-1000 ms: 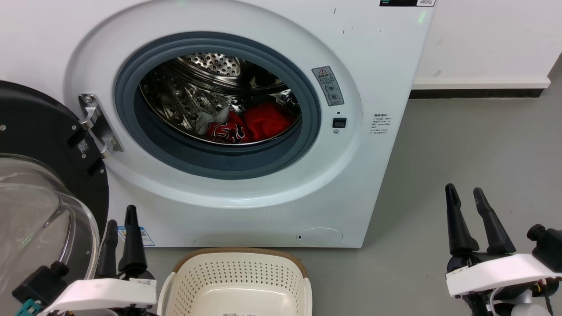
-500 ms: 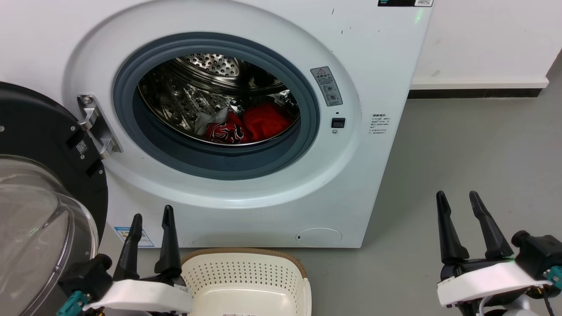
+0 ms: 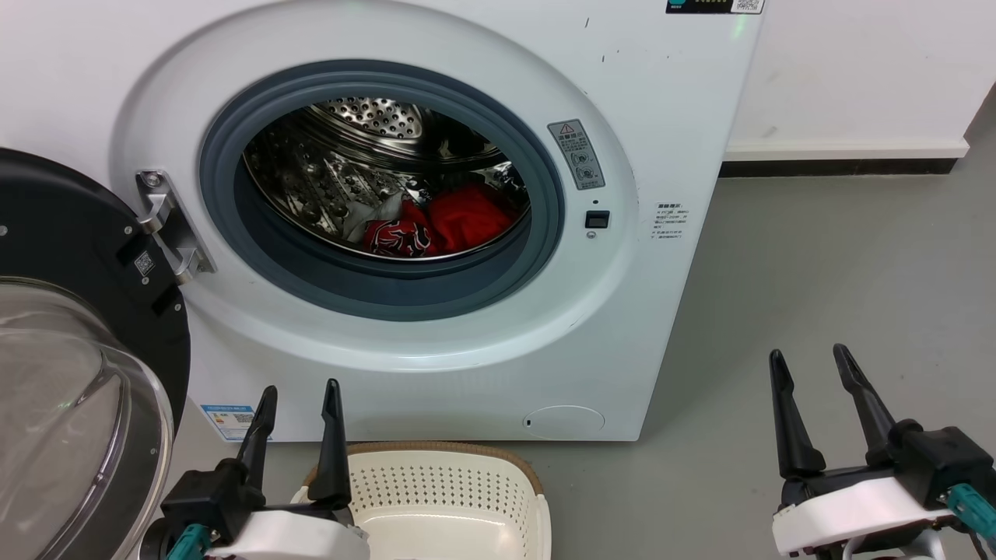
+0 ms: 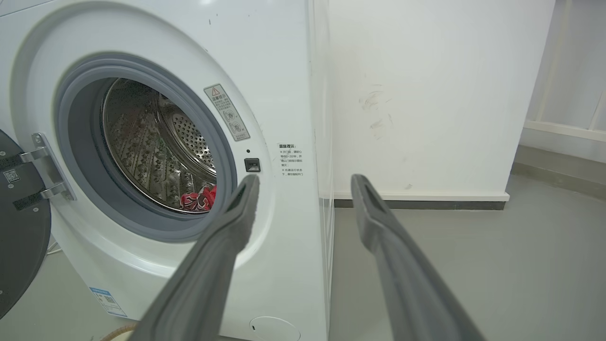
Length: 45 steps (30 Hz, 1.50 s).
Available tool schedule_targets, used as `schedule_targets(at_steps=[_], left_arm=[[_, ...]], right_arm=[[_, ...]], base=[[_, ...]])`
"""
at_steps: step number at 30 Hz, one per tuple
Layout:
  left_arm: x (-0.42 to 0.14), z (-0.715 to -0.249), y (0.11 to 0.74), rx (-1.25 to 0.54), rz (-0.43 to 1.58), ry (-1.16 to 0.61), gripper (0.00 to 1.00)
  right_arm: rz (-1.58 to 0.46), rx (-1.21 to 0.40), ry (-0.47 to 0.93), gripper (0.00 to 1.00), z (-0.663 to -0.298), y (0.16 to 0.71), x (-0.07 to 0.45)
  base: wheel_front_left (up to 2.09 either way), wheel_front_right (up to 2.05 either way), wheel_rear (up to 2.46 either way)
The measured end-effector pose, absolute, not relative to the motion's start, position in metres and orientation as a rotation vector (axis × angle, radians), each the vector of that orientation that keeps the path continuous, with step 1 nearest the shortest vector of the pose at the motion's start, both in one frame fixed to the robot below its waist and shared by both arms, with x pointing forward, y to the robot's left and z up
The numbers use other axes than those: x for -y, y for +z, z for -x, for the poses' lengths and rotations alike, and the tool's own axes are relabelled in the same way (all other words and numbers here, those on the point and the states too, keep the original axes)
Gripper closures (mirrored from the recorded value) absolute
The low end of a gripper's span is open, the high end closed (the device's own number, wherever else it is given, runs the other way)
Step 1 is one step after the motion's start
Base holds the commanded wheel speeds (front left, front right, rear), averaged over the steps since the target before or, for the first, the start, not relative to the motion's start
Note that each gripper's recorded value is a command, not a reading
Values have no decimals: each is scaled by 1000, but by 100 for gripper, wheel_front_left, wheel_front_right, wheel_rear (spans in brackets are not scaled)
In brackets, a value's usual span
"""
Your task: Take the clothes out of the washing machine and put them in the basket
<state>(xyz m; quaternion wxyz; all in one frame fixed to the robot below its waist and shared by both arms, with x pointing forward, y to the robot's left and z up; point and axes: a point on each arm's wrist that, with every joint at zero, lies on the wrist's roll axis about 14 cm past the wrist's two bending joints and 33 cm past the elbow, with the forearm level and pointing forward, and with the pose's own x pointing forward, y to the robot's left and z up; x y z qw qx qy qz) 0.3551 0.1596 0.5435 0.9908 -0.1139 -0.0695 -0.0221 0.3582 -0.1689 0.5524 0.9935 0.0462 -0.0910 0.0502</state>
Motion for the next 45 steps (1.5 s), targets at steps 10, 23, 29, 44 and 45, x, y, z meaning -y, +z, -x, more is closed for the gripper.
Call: schedule_targets(at_steps=[10,23,29,44,45], left_arm=[[-157,-351,538,140,126,-40,0],[-150,-344,533,142,63,-58,0],[-148,-343,535,159,30,-75,0],[-143,-339,541,196,-48,-98,0],[-143,-339,541,197,-47,-97,0]], right_arm=[[12,185,112,0,-354,550,166],[85,176,117,0,-349,543,165],[95,163,120,0,-348,536,165],[28,148,102,0,-343,527,170],[28,146,106,0,-343,526,169]], base=[[0,0,0],[0,0,0],[0,0,0],[0,0,0],[0,0,0]])
